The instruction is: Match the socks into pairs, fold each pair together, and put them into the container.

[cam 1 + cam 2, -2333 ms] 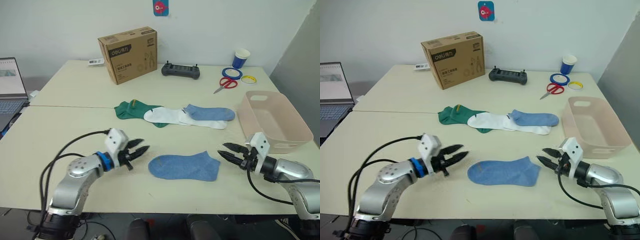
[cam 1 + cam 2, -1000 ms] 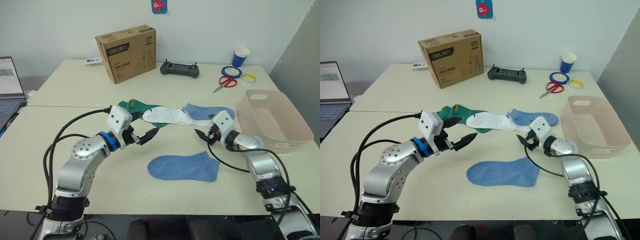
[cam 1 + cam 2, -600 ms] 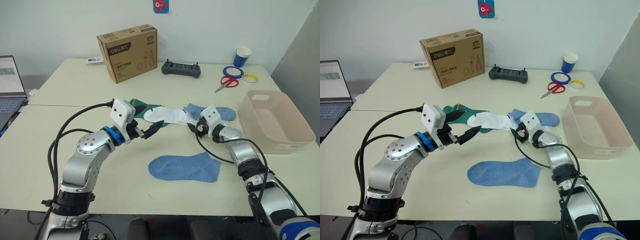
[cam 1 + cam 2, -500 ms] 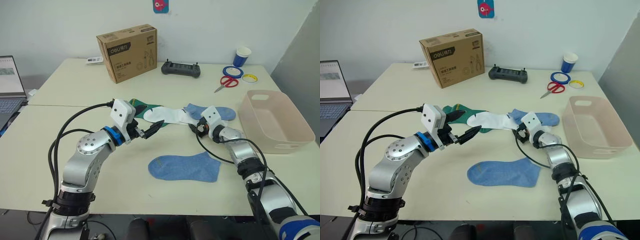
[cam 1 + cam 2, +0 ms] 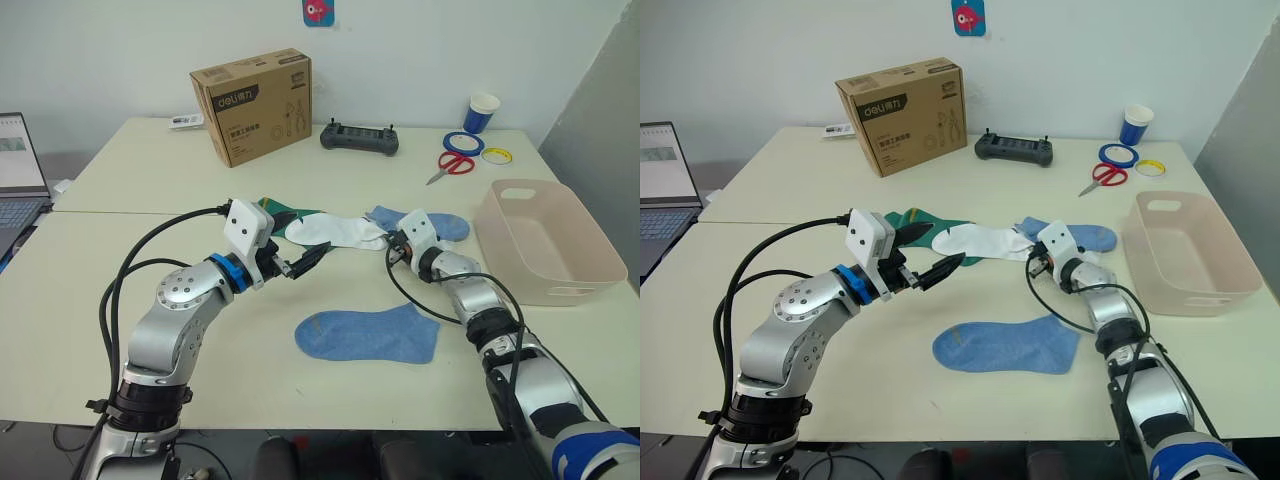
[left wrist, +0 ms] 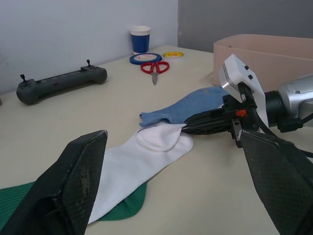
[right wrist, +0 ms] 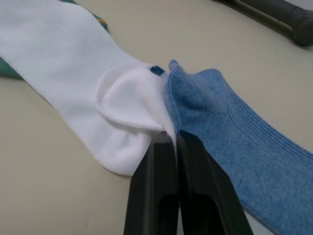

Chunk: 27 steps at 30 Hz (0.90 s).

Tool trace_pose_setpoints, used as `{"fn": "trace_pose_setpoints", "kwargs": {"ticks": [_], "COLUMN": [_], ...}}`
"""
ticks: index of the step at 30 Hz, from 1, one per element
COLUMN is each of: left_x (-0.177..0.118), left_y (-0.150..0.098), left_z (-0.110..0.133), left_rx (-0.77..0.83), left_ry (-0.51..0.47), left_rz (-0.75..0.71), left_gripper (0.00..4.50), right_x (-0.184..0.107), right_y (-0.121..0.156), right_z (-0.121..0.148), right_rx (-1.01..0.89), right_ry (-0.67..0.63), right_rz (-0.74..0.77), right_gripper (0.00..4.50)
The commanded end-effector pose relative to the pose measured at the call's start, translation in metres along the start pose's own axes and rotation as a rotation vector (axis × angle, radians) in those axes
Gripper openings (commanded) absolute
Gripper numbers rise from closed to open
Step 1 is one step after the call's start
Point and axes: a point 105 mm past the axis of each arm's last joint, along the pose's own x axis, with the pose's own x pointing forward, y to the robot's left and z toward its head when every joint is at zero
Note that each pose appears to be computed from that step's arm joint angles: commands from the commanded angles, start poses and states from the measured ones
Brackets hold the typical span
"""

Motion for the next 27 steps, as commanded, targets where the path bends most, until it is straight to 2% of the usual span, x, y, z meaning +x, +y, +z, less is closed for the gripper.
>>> {"fn": "trace_pose_setpoints", "kwargs": {"ticks": [1, 3, 5, 13, 27], "left_x": [0.001, 0.001, 0.001, 0.001, 0.001], "left_y": [-0.004, -0.004, -0.004, -0.005, -0.005], "left_z": [0.013, 0.013, 0.013, 0.013, 0.013], "left_rx": [0.042, 0.043, 0.043, 0.045, 0.047], "left_ry": [-0.036, -0.036, -0.035, -0.033, -0.031], "left_rz": [-0.008, -0.008, -0.008, -0.012, -0.01], "left_gripper": [4.5, 4.5, 4.5, 4.5, 4.5], "right_x": [-0.001, -0.001, -0.002, -0.002, 0.009], "right_y": [-0.003, -0.002, 0.001, -0.002, -0.007], "right_z": [0.02, 0.021, 0.024, 0.042, 0.031], "right_rx": [-0.027, -0.032, -0.024, 0.014, -0.004], "right_ry": [-0.073, -0.078, -0.095, -0.177, -0.082], "right_rz": [0.012, 0.017, 0.027, -0.005, -0.051], "right_gripper": [0.52, 1.05, 1.76, 1.76, 1.76]}}
